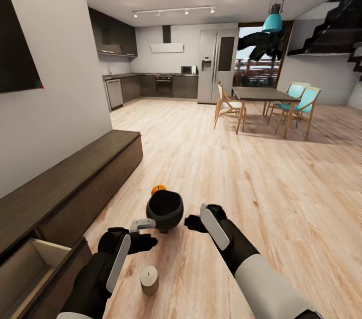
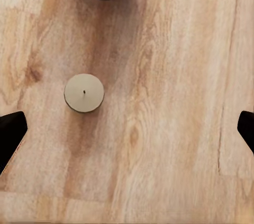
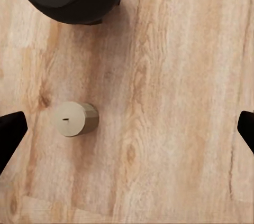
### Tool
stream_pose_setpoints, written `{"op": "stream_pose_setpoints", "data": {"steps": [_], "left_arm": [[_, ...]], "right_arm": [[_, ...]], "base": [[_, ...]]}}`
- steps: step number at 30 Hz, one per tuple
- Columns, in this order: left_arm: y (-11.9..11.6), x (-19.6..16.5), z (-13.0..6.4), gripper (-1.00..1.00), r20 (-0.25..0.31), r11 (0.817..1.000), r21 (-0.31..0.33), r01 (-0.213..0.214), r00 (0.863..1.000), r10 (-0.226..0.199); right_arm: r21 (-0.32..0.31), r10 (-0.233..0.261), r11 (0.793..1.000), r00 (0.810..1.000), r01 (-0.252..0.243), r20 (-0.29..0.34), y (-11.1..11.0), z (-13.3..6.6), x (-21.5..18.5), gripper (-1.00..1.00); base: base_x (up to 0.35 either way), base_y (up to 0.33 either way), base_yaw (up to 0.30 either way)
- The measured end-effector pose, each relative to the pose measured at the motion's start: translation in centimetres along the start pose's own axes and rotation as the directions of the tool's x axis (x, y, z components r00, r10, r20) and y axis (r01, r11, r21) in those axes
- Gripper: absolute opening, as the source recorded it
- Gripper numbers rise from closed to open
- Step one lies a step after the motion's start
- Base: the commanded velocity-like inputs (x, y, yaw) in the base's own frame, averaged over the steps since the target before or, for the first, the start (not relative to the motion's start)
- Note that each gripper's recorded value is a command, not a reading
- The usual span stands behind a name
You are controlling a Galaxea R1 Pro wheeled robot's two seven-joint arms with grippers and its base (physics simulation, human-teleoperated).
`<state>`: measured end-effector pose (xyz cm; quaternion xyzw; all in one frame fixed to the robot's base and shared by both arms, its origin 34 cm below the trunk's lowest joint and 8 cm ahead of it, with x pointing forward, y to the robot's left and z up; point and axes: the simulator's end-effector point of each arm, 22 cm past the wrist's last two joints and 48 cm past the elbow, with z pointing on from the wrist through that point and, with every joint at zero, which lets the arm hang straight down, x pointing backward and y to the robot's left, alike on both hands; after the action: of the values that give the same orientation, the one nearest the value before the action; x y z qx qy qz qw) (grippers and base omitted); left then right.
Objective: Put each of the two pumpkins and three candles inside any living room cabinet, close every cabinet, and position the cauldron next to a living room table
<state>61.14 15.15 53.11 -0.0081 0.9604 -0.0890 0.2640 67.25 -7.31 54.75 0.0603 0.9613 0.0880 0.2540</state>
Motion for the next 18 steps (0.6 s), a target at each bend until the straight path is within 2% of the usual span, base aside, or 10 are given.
{"op": "stream_pose_setpoints", "data": {"steps": [4, 9, 12, 13, 18], "left_arm": [[1.9, 0.7, 0.7, 1.00, -0.003, 0.997, -0.078, 0.002, 1.000, -0.002], [3.4, 1.8, 1.6, 1.00, -0.012, 0.992, -0.130, 0.008, 1.000, -0.010], [4.3, 2.5, 2.5, 1.00, -0.019, 0.989, -0.143, 0.026, 0.999, -0.029], [4.9, 2.7, 3.5, 1.00, -0.005, 0.986, -0.162, 0.041, 0.999, -0.043], [5.5, 3.9, 5.8, 1.00, -0.002, 0.982, -0.183, 0.052, 0.999, -0.053]], "right_arm": [[-0.104, -0.038, 0.993, 0.992, 0.051, 0.118, 3.5, -4.4, -3.3, 1.00], [-0.168, -0.035, 0.983, 0.982, 0.067, 0.187, 4.7, -7.1, -2.2, 1.00], [-0.166, -0.033, 0.984, 0.977, 0.069, 0.210, 4.5, -7.7, -1.9, 1.00], [-0.161, -0.030, 0.985, 0.976, 0.066, 0.215, 4.4, -7.6, -1.8, 1.00], [-0.154, -0.032, 0.986, 0.978, 0.065, 0.208, 4.0, -6.4, -0.7, 1.00]], "base": [[0.000, 0.000, -0.010], [0.000, 0.000, -0.001], [0.000, 0.000, 0.000], [0.000, 0.000, 0.000], [0.000, 0.000, 0.000]]}}
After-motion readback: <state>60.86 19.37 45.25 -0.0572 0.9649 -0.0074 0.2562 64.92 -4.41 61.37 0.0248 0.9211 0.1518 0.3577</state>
